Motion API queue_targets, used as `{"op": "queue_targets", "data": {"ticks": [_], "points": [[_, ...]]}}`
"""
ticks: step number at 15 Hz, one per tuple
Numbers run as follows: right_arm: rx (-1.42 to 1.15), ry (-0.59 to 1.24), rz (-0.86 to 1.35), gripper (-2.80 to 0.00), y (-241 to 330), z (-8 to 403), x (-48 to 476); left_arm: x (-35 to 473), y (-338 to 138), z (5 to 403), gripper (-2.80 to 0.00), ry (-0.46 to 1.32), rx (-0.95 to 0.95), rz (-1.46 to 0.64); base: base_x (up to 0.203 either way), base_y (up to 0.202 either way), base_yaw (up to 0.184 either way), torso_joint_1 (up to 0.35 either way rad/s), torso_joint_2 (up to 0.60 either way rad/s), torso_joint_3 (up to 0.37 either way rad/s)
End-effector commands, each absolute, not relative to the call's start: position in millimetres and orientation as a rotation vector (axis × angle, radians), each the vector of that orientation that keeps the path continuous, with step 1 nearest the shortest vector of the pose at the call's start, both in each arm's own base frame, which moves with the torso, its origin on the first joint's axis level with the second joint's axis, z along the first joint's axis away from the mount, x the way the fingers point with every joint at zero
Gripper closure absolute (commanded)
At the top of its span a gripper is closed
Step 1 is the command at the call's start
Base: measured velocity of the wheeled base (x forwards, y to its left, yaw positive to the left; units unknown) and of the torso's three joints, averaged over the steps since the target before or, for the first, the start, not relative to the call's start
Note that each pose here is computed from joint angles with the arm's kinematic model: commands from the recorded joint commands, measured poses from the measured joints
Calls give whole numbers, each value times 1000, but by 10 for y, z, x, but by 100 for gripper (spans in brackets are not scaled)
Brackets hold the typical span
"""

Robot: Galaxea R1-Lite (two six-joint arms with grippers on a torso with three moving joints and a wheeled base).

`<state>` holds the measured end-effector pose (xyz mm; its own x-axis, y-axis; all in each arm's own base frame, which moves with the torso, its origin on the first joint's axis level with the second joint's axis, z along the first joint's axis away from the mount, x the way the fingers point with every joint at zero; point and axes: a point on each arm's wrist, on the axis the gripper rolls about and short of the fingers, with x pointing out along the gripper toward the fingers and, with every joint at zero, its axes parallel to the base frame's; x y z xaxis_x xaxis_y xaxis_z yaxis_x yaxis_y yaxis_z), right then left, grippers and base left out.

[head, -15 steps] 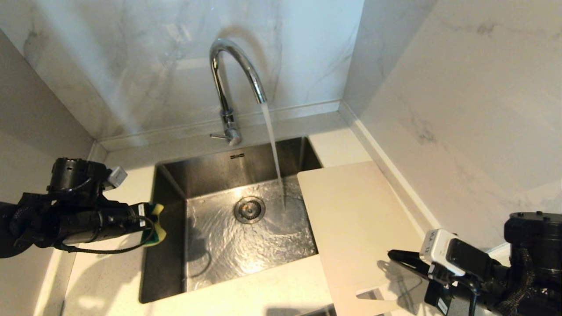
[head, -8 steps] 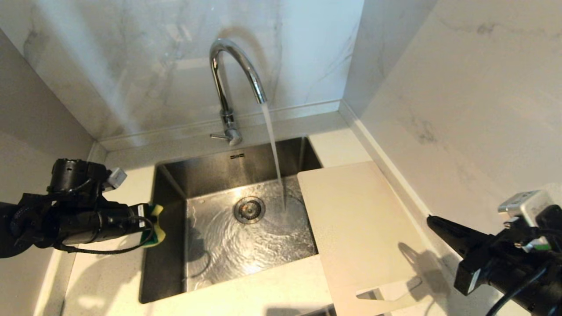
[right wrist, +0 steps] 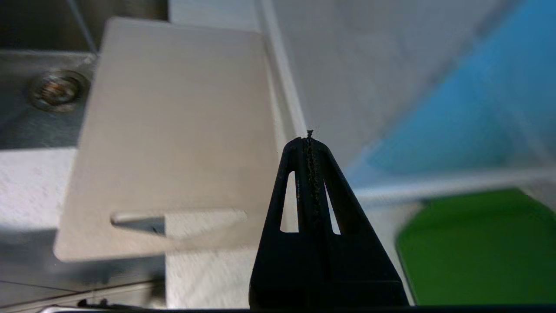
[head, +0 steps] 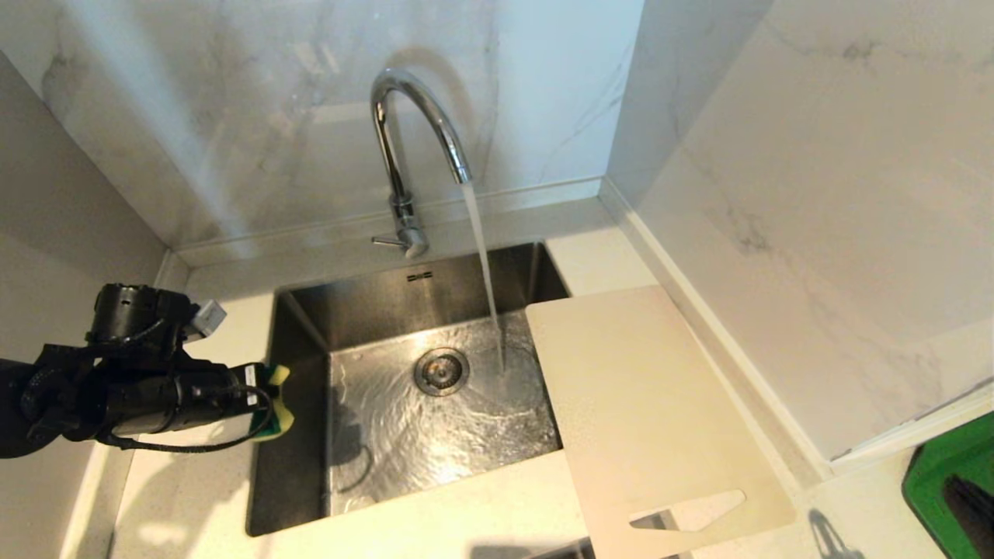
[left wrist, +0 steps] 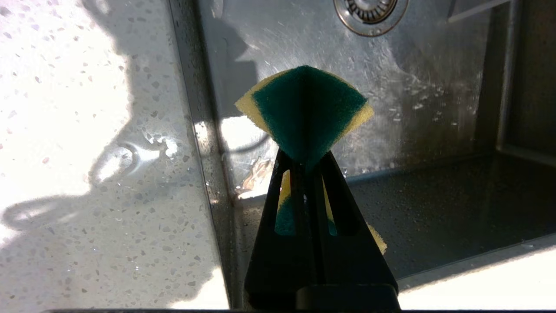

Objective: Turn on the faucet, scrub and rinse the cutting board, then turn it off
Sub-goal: Put down the cleaning cloth

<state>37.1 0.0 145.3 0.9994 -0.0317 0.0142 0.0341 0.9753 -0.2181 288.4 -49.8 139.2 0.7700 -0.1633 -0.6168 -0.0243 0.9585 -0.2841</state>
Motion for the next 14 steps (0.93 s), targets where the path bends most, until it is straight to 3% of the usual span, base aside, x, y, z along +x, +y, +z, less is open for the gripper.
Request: {"op": "queue_targets", "data": {"ticks": [1,4,7,9,14], "points": [[-215,34,-94,0,-33,1201,-60,2898,-501,1364,0,699,-286,-75,0,0,0,0,0,0],[-189,71,-143,0,-40,934,-171,2898,-501,1364,0,699,-286,-75,0,0,0,0,0,0],[-148,-24,-22,0,-8,848,-252,2911,-503,1339,0,706,-286,-73,0,0,0,0,0,0],[-117,12,43,0,7,736,-227,2931,-507,1293,0,721,-285,-70,0,0,0,0,0,0],[-50,13,42,0,7,738,-227,2959,-511,1229,0,741,-285,-65,0,0,0,0,0,0]]}}
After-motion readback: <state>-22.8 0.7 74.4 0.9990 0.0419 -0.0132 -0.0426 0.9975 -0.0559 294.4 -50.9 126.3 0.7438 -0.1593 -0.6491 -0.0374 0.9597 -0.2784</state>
